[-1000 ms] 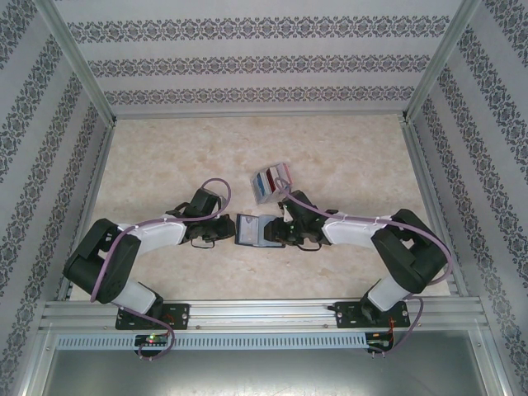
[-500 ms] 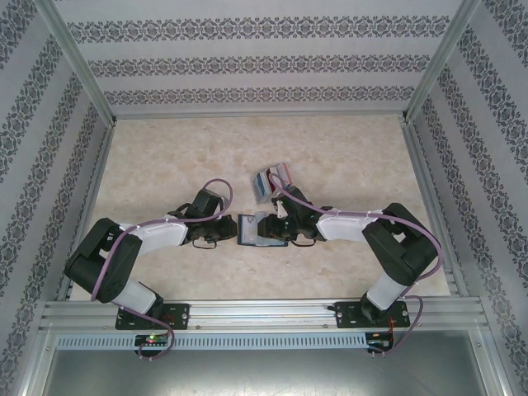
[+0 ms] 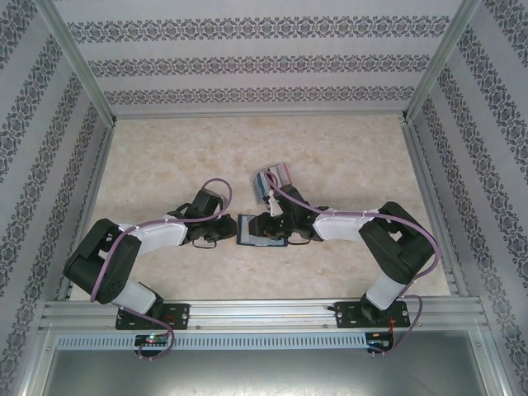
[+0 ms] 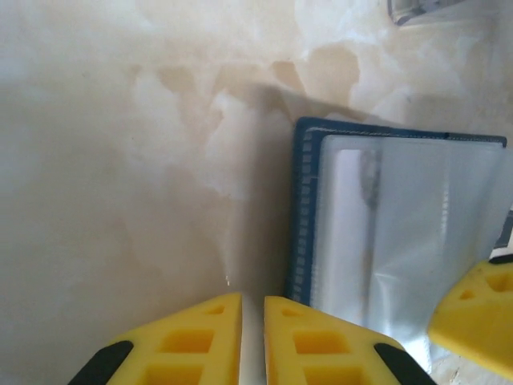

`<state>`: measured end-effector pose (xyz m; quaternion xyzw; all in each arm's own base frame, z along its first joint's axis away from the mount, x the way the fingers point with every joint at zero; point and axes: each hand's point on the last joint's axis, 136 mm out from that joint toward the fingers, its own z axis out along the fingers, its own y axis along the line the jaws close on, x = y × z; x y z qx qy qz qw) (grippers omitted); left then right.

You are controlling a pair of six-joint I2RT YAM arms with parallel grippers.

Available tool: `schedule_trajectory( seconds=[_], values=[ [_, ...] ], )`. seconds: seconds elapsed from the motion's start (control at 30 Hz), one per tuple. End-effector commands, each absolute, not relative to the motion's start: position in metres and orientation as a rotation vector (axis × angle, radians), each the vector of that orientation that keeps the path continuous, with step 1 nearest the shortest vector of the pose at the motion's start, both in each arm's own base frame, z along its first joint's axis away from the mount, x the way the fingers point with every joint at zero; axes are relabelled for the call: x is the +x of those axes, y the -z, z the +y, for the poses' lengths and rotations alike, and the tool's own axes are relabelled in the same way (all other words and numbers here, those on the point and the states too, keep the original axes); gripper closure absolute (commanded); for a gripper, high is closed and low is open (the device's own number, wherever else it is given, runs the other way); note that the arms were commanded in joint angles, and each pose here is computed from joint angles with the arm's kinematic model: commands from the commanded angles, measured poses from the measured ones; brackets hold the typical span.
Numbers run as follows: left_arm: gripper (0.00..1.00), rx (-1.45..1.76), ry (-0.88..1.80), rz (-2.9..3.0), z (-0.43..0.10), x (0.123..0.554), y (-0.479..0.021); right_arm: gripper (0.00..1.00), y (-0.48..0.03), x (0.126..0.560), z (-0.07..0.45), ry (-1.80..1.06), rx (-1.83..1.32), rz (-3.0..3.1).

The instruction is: Put the credit cards into the card holder

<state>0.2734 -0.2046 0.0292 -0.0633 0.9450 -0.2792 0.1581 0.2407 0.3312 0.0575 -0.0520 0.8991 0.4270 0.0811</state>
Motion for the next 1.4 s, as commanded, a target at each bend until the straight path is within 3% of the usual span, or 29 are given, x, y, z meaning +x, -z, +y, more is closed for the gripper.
schedule_trajectory(
  seconds=[0.0, 0.33, 0.43, 0.6, 0.9, 1.1, 1.37],
  values=[
    [0.82, -0.214, 0.762, 2.687, -0.2, 0.277, -0.038, 0.58, -0.061, 0.241, 0.345, -1.33, -0.237, 2.657],
    [0.62, -0.282, 0.707, 2.658, -0.181, 0.28, -0.051, 0.5, -0.085, 0.232, 0.368, -1.424, -0.383, 2.555],
    [0.59, -0.326, 0.673, 2.643, -0.165, 0.283, -0.059, 0.44, -0.099, 0.233, 0.368, -1.442, -0.432, 2.477],
    [0.58, -0.335, 0.661, 2.614, -0.152, 0.288, -0.073, 0.44, -0.125, 0.242, 0.362, -1.405, -0.463, 2.361],
    [0.5, -0.289, 0.652, 2.584, -0.151, 0.294, -0.114, 0.41, -0.16, 0.305, 0.274, -0.955, -0.294, 2.209],
    [0.45, -0.258, 0.58, 2.556, -0.138, 0.285, -0.126, 0.4, -0.186, 0.362, 0.193, -0.88, 0.018, 2.165],
    [0.4, -0.213, 0.583, 2.552, -0.14, 0.284, -0.131, 0.4, -0.184, 0.387, 0.129, -0.689, 0.139, 2.231]
  ],
)
